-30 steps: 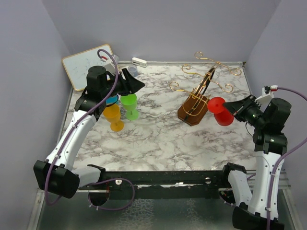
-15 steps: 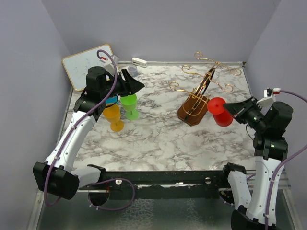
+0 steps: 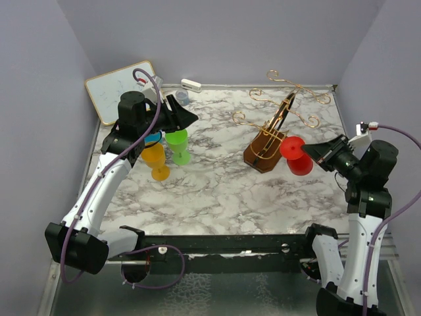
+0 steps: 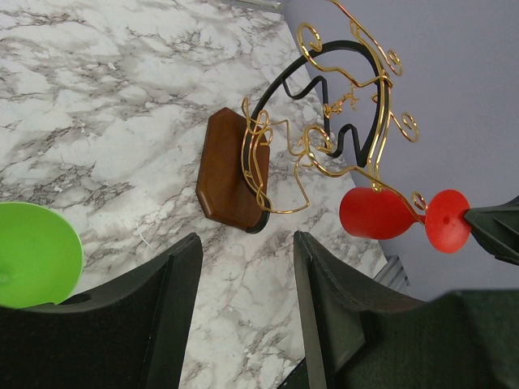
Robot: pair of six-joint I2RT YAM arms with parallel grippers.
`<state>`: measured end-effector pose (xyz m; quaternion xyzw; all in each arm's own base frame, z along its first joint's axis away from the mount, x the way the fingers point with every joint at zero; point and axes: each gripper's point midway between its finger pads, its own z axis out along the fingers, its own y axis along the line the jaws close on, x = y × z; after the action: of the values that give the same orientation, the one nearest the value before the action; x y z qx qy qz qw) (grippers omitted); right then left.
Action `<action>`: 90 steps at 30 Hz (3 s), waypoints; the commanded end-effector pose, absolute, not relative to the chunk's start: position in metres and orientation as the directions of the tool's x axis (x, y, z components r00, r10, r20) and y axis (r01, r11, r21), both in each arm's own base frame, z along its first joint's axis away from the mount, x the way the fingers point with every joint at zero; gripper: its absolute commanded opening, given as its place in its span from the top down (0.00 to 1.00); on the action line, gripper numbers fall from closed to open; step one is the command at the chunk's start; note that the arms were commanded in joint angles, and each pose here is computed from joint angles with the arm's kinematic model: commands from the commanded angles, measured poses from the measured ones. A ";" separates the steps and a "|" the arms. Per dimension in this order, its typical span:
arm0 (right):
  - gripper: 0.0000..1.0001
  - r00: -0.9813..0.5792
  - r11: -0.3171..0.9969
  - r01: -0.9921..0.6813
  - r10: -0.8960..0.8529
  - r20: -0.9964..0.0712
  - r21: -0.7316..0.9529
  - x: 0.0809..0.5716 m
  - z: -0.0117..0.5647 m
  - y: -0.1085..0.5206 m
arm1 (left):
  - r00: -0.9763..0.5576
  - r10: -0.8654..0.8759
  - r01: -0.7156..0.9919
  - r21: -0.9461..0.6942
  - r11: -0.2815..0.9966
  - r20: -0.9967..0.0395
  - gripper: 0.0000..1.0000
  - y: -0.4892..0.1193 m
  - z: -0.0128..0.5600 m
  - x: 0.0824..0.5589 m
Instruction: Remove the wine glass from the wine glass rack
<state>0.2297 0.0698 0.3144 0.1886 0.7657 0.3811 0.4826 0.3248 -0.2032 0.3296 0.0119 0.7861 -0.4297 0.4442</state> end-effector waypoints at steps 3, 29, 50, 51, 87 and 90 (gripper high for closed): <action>0.99 -0.490 0.608 -0.148 0.640 -0.592 0.780 0.234 0.315 0.078 | -0.577 -0.381 0.415 -0.662 0.624 -0.722 0.48 -0.200 0.341 0.322; 0.99 -0.214 0.700 0.019 0.700 -0.681 0.714 0.267 0.343 0.022 | -0.578 -0.393 0.398 -0.668 0.629 -0.715 0.48 -0.199 0.340 0.325; 0.99 -0.032 0.856 -0.441 0.285 -0.958 0.270 0.250 0.464 0.065 | -0.562 -0.420 0.436 -0.687 0.581 -0.712 0.48 -0.199 0.371 0.304; 0.99 -0.031 0.843 -0.474 0.274 -0.961 0.255 0.251 0.469 0.070 | -0.561 -0.424 0.438 -0.689 0.578 -0.711 0.48 -0.199 0.373 0.301; 0.99 0.389 0.628 -0.619 -0.277 -0.879 -0.472 0.273 0.459 0.283 | -0.610 -0.689 0.119 -0.905 0.409 -0.392 0.41 -0.178 0.402 0.264; 0.99 0.423 0.589 -0.626 -0.293 -0.857 -0.511 0.257 0.440 0.295 | -0.649 -0.703 0.081 -0.945 0.318 -0.292 0.41 -0.185 0.393 0.259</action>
<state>0.2648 0.3028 0.4134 -0.4527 0.5772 0.1690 0.6582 0.2649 -0.1810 0.3960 -0.1641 0.7470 -0.5008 0.4052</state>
